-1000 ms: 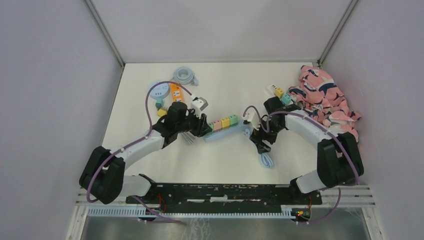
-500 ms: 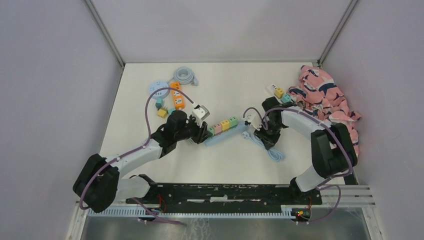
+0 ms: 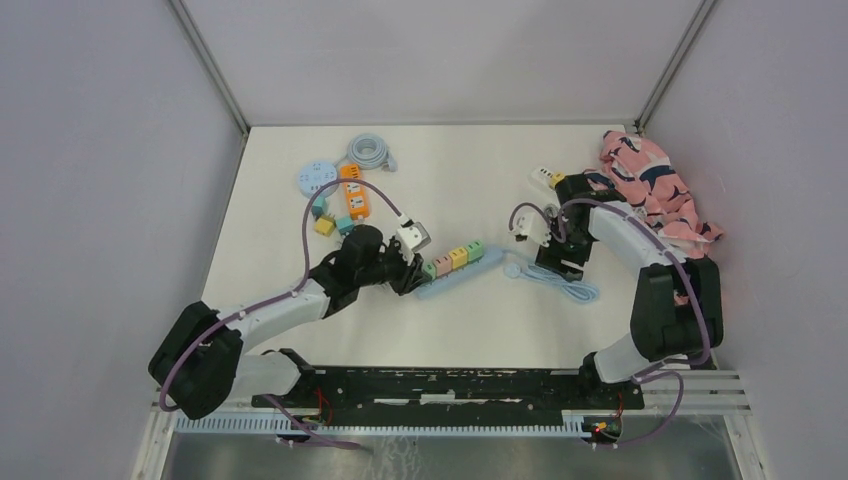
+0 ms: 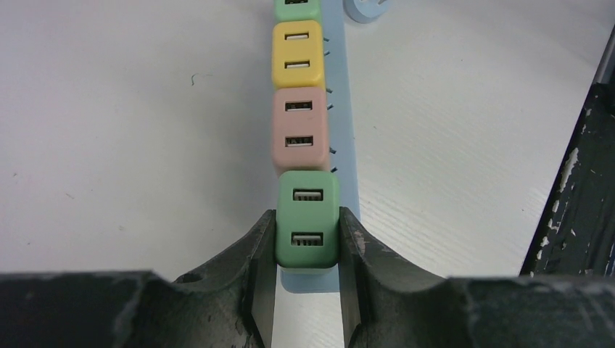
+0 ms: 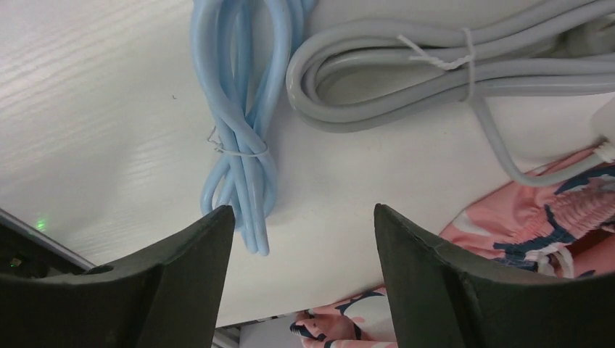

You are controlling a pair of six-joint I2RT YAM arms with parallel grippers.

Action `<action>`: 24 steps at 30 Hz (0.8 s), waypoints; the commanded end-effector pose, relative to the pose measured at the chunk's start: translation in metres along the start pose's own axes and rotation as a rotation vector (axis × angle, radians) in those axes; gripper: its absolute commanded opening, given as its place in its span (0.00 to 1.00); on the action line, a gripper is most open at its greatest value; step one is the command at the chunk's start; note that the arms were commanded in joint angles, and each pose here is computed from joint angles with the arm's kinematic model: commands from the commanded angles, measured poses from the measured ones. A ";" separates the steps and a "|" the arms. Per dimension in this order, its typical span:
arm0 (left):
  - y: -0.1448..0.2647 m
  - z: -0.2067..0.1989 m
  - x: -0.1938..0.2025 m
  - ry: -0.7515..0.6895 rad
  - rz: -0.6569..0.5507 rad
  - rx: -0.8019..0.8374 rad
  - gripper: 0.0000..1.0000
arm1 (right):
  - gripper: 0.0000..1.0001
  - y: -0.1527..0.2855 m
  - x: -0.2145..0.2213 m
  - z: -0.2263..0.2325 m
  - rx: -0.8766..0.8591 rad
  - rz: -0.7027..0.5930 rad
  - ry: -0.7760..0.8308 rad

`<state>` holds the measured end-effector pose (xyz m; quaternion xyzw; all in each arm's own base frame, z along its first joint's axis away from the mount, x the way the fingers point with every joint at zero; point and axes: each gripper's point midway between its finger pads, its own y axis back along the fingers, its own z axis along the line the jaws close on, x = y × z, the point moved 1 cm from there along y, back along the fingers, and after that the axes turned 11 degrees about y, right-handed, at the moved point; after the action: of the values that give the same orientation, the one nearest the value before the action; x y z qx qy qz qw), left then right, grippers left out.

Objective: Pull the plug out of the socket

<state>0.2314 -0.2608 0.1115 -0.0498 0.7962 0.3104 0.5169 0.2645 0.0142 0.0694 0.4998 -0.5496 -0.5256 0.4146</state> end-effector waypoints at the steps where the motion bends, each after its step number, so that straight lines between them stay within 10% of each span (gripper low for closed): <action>1: -0.007 -0.016 -0.013 -0.132 -0.066 0.079 0.03 | 0.79 0.043 -0.034 -0.001 -0.006 -0.214 0.087; 11: -0.012 -0.014 0.010 -0.139 -0.022 0.078 0.03 | 1.00 0.111 -0.157 0.037 0.078 -1.080 0.544; 24: -0.012 -0.017 0.020 -0.149 -0.010 0.083 0.03 | 0.80 0.035 -0.210 -0.012 -0.116 -0.794 0.671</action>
<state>0.2133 -0.2588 0.0734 -0.0069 0.7826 0.3241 0.5314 0.2896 0.2032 0.1163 0.7762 -0.0945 -0.5170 0.3484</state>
